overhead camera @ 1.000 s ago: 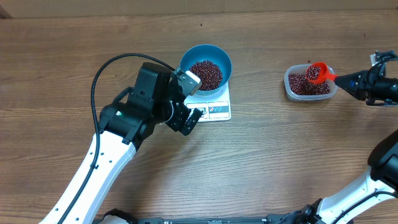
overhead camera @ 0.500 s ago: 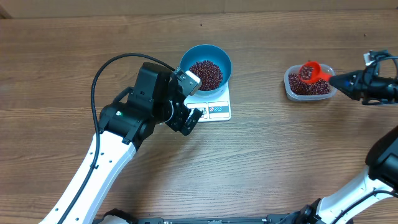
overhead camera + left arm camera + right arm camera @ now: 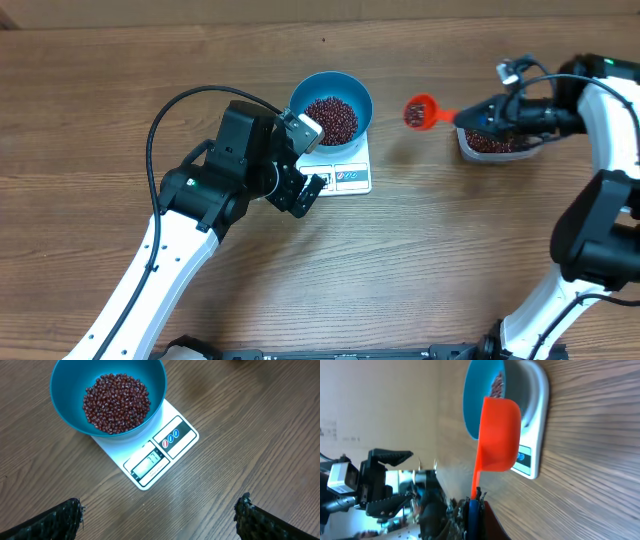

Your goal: Scoop item into bowl and weigh 150g on scale

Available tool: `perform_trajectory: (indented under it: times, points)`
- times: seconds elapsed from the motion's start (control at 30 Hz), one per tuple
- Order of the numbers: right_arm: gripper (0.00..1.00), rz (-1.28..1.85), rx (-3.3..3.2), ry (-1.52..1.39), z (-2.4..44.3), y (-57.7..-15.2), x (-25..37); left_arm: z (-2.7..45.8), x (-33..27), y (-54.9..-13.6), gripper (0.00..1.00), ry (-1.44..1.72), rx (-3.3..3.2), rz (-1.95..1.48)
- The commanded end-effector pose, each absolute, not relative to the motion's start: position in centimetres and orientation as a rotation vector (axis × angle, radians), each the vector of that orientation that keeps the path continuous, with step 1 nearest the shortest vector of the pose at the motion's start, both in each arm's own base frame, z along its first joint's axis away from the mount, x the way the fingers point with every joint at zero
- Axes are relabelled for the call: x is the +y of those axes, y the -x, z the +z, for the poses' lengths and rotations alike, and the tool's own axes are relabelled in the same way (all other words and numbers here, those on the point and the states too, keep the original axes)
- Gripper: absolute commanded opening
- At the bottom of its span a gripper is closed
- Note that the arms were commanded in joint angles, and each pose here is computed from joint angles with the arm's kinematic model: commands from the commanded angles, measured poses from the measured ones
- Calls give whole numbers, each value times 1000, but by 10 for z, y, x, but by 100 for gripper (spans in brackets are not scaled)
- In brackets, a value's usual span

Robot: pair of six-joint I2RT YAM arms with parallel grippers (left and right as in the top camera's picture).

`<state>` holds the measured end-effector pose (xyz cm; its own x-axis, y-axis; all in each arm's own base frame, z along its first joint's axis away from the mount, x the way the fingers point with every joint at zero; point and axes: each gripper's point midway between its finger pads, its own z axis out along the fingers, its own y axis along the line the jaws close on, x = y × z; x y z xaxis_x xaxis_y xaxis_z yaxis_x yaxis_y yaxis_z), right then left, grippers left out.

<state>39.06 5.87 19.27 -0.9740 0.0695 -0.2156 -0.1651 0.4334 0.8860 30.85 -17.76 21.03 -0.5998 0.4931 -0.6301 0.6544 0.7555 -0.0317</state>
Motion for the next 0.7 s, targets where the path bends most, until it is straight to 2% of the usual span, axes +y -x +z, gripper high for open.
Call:
perform_trajectory:
  times: [0.0,0.3,0.6,0.67]
  points:
    - [4,1585,2447,122,208,-401,81,224,-179,-310,99,-836,2310,-354]
    - [4,1409,2569,268,212,-416,140,224,-179,-310,100,-836,2310,-354]
    - [4,1053,2667,351,210,-431,176,224,-179,-310,99,-837,2310,-355]
    - [4,895,2706,313,201,-438,182,224,-179,-310,100,-836,2310,-354]
